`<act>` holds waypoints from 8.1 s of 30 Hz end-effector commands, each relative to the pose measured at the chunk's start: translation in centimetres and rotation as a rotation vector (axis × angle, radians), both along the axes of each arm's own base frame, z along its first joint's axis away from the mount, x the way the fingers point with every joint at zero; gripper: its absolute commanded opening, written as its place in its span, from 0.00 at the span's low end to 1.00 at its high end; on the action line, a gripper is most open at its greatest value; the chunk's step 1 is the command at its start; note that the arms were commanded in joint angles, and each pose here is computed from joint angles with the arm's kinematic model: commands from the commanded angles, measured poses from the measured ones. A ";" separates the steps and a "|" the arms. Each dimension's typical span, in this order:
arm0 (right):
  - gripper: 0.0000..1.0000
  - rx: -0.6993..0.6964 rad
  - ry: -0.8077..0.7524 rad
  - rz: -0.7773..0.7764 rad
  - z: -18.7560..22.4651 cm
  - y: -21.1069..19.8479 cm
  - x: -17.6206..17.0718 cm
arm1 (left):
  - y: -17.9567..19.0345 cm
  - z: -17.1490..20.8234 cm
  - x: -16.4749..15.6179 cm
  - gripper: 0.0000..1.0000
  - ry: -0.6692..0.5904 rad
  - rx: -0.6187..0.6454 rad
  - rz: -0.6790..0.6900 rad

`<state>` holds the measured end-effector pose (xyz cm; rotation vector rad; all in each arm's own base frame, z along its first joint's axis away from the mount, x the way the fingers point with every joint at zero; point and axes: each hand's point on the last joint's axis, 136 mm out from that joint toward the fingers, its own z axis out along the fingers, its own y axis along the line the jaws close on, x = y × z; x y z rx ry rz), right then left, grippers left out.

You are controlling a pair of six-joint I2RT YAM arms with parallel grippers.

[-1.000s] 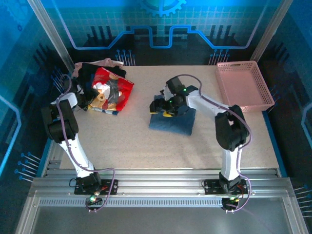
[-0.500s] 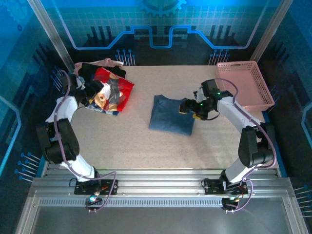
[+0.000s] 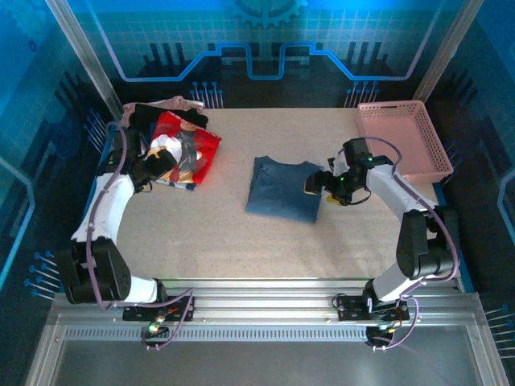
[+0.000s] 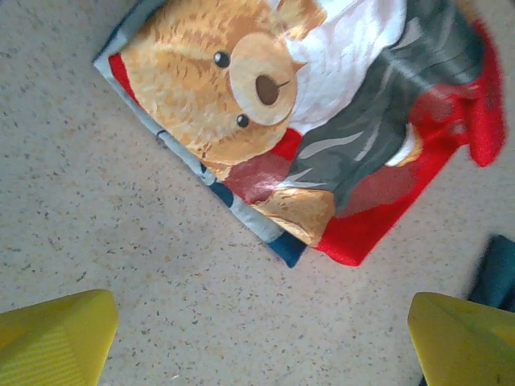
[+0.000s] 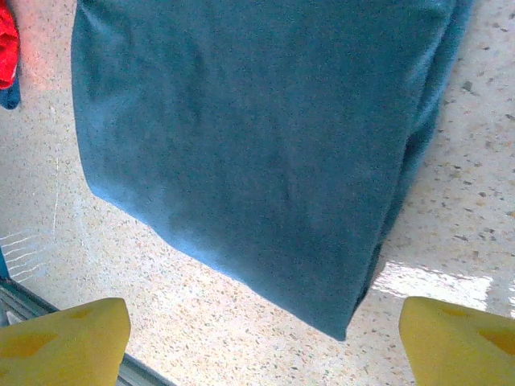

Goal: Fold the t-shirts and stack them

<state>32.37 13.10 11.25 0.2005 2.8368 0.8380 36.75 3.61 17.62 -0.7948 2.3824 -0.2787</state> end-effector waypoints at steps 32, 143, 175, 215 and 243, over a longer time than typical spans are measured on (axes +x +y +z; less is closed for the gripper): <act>0.87 0.111 -0.062 -0.016 1.9 -1.7 -1.7 | -31.2 -15.3 7.7 0.84 0.267 0.118 -0.661; 0.91 0.403 -0.019 -0.040 -10.4 39.1 16.7 | 7.1 -13.1 15.3 0.95 -0.158 -0.679 -0.139; 0.90 0.404 0.052 0.036 -8.9 36.6 16.1 | 8.2 -9.7 7.4 0.99 -0.307 -0.523 -0.124; 0.49 0.488 0.076 0.001 -9.2 39.2 15.3 | -2.8 -3.1 13.5 0.00 -0.251 -0.583 -0.448; 0.11 0.770 -0.484 -0.125 7.1 39.7 23.3 | 2.4 13.7 21.7 0.00 -0.656 -0.472 -0.485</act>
